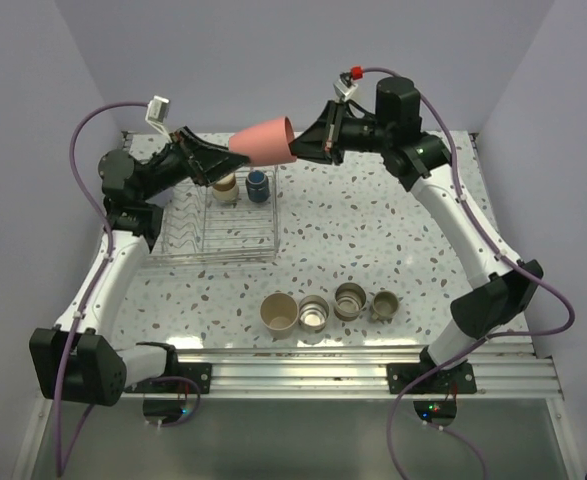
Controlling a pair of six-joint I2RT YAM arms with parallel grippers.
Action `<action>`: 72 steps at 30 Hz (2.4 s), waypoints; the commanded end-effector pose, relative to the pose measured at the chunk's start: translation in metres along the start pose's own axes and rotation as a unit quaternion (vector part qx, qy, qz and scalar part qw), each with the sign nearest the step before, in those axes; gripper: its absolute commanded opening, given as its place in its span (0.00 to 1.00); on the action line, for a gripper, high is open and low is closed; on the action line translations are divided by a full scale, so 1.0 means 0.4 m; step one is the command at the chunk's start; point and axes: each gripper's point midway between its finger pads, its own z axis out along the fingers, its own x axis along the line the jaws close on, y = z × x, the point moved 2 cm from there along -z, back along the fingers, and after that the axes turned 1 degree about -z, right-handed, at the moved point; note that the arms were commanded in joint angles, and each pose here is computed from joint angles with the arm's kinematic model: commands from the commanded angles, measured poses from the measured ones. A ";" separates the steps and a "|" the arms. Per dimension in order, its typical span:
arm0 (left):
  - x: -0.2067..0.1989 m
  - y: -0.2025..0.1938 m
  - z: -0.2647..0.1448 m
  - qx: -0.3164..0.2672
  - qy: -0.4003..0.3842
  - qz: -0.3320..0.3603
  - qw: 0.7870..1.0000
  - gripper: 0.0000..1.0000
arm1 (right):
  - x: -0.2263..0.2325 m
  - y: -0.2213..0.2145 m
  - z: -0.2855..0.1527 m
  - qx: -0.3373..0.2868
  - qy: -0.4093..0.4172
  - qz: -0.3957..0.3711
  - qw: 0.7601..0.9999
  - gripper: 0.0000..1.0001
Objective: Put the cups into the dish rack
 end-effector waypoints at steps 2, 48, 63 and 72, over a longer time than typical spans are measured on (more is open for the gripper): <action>-0.073 0.018 -0.010 -0.029 -0.078 0.021 0.996 1.00 | 0.051 -0.040 0.027 0.036 0.043 -0.009 0.998 0.00; 0.557 -0.171 -0.074 0.199 0.547 0.099 0.807 0.00 | -0.405 -0.179 -0.157 0.055 -0.355 -0.009 0.933 0.62; 0.657 -0.283 -0.003 0.193 0.540 0.122 0.810 0.00 | -0.426 -0.189 -0.164 0.062 -0.367 -0.017 0.928 0.66; 0.702 -0.325 0.016 0.222 0.543 0.125 0.800 0.00 | -0.435 -0.182 -0.153 0.068 -0.368 -0.018 0.927 0.66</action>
